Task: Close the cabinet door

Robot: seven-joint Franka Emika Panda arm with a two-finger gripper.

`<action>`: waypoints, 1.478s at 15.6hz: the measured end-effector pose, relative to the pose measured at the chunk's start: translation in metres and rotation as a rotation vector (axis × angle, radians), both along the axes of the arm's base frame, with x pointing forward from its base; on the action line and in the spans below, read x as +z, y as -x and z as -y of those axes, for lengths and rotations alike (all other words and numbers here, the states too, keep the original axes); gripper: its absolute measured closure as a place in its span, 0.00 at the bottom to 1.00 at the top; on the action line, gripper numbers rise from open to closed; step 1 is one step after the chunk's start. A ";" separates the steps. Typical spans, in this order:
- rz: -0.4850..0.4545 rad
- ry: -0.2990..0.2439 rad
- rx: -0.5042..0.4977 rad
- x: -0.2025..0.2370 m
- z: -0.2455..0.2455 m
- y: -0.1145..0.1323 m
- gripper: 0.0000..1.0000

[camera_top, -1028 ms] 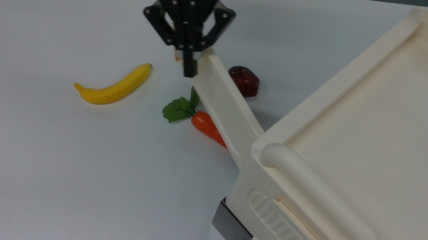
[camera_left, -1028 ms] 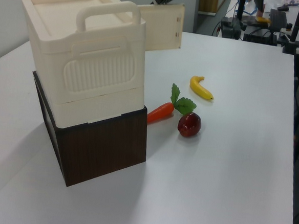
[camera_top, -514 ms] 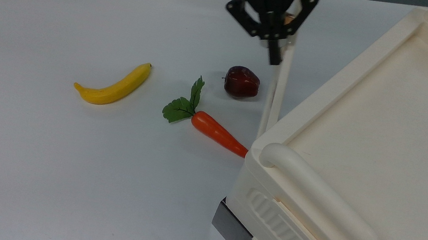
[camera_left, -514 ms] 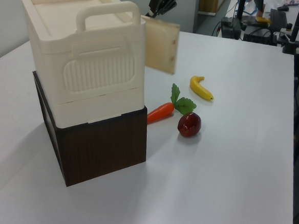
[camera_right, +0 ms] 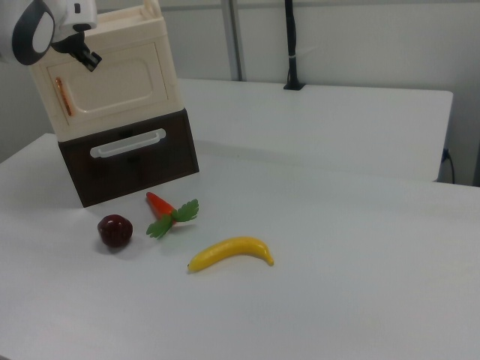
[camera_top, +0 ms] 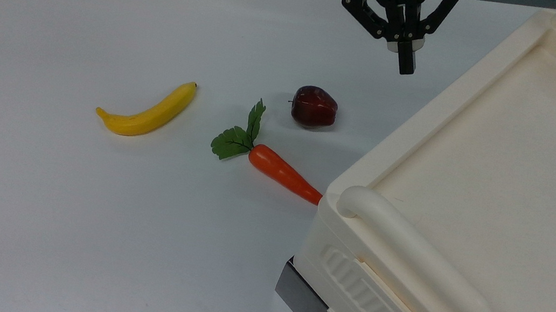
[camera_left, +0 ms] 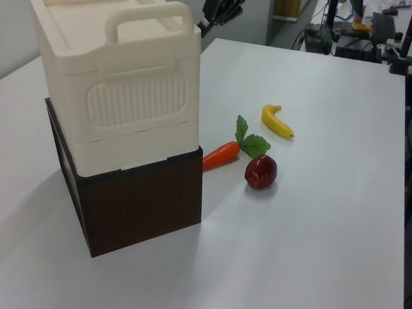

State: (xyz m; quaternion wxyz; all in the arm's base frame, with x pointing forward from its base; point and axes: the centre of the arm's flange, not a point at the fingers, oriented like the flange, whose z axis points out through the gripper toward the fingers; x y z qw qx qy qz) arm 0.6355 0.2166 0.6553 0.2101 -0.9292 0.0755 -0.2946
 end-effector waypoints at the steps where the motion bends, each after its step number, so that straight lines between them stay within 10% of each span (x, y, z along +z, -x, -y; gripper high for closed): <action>1: -0.001 0.000 -0.001 0.000 0.000 0.000 0.99; 5: -0.029 0.044 0.006 -0.010 0.002 0.000 0.99; 16: -0.473 0.485 0.146 -0.074 0.137 0.010 0.99; 23: -0.608 0.526 0.154 -0.060 0.212 0.048 0.99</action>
